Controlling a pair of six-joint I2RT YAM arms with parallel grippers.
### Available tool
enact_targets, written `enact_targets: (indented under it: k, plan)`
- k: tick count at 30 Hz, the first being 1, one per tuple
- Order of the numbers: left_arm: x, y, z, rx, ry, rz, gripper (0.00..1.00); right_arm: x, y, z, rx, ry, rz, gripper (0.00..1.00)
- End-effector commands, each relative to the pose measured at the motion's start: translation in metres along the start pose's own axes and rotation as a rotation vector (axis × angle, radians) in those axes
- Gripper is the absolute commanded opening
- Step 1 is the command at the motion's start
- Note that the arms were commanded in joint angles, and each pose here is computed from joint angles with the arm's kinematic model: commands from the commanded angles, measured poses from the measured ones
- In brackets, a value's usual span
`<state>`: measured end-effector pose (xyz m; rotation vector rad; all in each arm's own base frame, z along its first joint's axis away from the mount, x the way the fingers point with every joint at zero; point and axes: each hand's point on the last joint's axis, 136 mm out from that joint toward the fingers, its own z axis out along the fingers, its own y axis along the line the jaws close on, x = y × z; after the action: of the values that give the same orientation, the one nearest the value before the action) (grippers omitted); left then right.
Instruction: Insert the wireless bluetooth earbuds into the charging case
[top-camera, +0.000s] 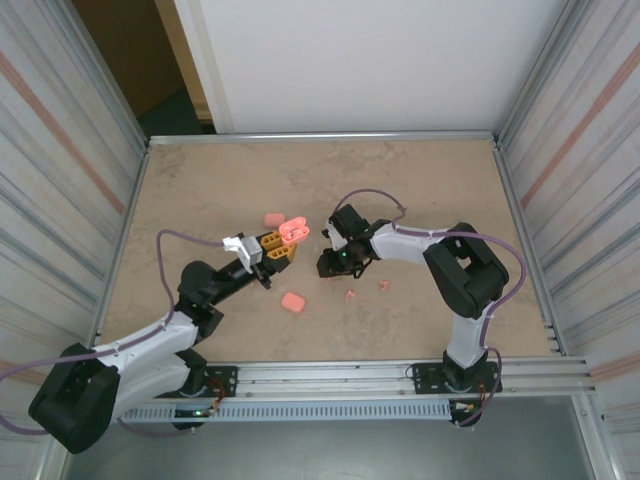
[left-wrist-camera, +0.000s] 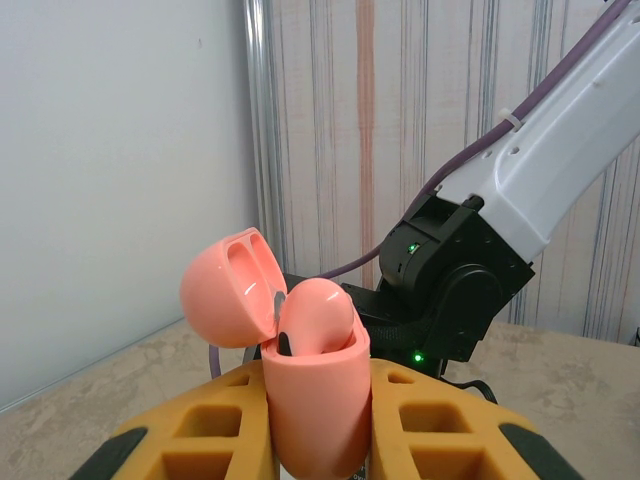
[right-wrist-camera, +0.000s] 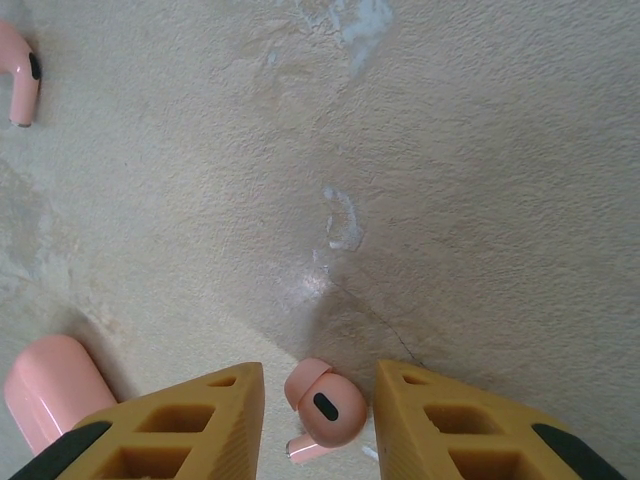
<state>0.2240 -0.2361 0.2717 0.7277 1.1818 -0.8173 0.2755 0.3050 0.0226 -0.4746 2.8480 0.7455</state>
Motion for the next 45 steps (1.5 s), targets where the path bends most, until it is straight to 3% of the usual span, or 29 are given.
enact_targets:
  k: [1, 32, 45]
  plan:
    - [-0.007, -0.001, -0.001, -0.003, -0.024, 0.03, 0.0, 0.013, 0.002, 0.0, 0.011, 0.039, -0.016, 0.33]
    - [-0.006, 0.0, 0.001, -0.003, -0.017, 0.032, 0.0, 0.02, -0.003, -0.001, 0.025, 0.052, -0.025, 0.31]
    - [-0.003, 0.0, 0.0, -0.006, -0.01, 0.028, 0.0, 0.014, -0.001, -0.009, 0.03, 0.011, -0.062, 0.18]
